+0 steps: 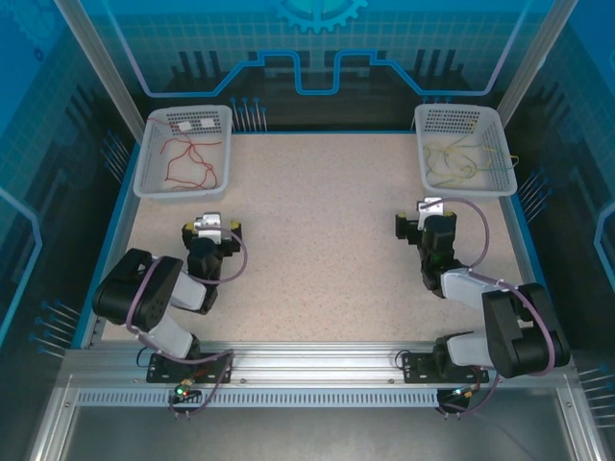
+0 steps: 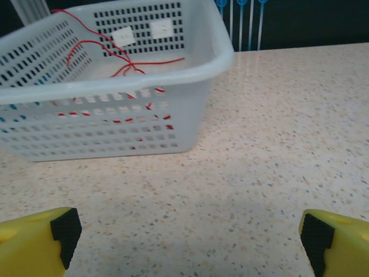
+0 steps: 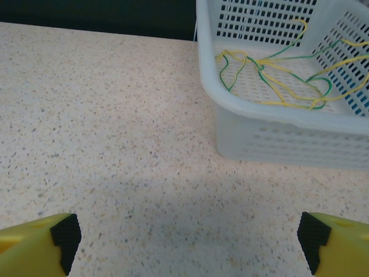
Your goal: Untangle the cables
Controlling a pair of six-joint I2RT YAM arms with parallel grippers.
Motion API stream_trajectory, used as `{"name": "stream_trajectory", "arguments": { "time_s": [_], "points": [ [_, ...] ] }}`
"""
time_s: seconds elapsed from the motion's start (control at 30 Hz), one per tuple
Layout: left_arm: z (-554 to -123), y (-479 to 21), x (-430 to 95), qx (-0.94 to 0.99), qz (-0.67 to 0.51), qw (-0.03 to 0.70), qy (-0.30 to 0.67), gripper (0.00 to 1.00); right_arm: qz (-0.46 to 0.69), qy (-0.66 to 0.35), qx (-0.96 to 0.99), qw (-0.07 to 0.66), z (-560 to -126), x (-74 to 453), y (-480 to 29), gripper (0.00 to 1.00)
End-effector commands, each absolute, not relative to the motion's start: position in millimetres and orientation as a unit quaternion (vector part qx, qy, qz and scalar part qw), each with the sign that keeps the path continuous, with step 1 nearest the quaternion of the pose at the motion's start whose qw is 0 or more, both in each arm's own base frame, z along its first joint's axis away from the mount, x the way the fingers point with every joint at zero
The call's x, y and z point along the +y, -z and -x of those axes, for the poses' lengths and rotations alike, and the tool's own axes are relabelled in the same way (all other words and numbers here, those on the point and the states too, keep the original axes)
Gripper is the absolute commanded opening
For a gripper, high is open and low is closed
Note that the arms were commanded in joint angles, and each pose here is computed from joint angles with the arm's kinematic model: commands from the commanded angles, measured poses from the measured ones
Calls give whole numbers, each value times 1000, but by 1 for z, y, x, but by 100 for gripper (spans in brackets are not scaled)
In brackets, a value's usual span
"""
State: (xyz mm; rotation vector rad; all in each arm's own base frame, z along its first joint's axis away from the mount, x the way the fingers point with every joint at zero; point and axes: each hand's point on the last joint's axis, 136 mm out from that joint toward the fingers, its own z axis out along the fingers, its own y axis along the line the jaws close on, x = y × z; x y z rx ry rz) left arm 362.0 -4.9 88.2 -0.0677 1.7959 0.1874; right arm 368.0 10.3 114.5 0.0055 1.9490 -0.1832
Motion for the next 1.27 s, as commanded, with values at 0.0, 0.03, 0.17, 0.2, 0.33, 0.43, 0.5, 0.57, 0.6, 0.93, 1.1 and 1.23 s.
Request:
{"name": "stream_trajectory", "arguments": {
  "time_s": [0.0, 0.03, 0.17, 0.2, 0.33, 0.43, 0.5, 0.57, 0.6, 0.93, 1.1, 1.23],
  "points": [
    [-366, -111, -15, 749, 16, 660, -50, 99, 2, 46, 803, 594, -363, 14, -129, 100],
    [-368, -112, -14, 749, 19, 660, -53, 99, 1, 41, 802, 596, -362, 13, -129, 100],
    [-380, -109, -1, 768, 51, 635, -61, 99, -9, 49, 799, 600, -370, 4, -123, 100],
    [-387, -106, 9, 781, 73, 618, -59, 99, -8, 49, 799, 600, -376, 4, -119, 100],
    [-393, -97, 22, 801, 97, 590, -28, 99, 45, 51, 810, 583, -384, 25, -105, 100],
    [-393, -97, 20, 802, 93, 590, -25, 99, 44, 55, 804, 590, -382, 25, -101, 100],
    [-394, -98, 19, 803, 89, 589, -24, 99, 60, 49, 809, 583, -387, 32, -100, 100],
    [-394, -97, 19, 803, 89, 589, -24, 99, 39, 44, 824, 564, -394, 23, -96, 100],
    [-394, -97, 18, 803, 88, 589, -24, 99, 36, 20, 831, 554, -396, 20, -94, 100],
    [-398, -95, 1, 814, 45, 579, 7, 99, 33, 27, 829, 557, -396, 19, -95, 100],
    [-398, -95, 0, 814, 44, 580, 9, 99, 32, 23, 830, 556, -397, 18, -95, 100],
    [-398, -95, 0, 814, 43, 579, 10, 99, 33, 22, 830, 557, -396, 18, -95, 100]
  ]
}}
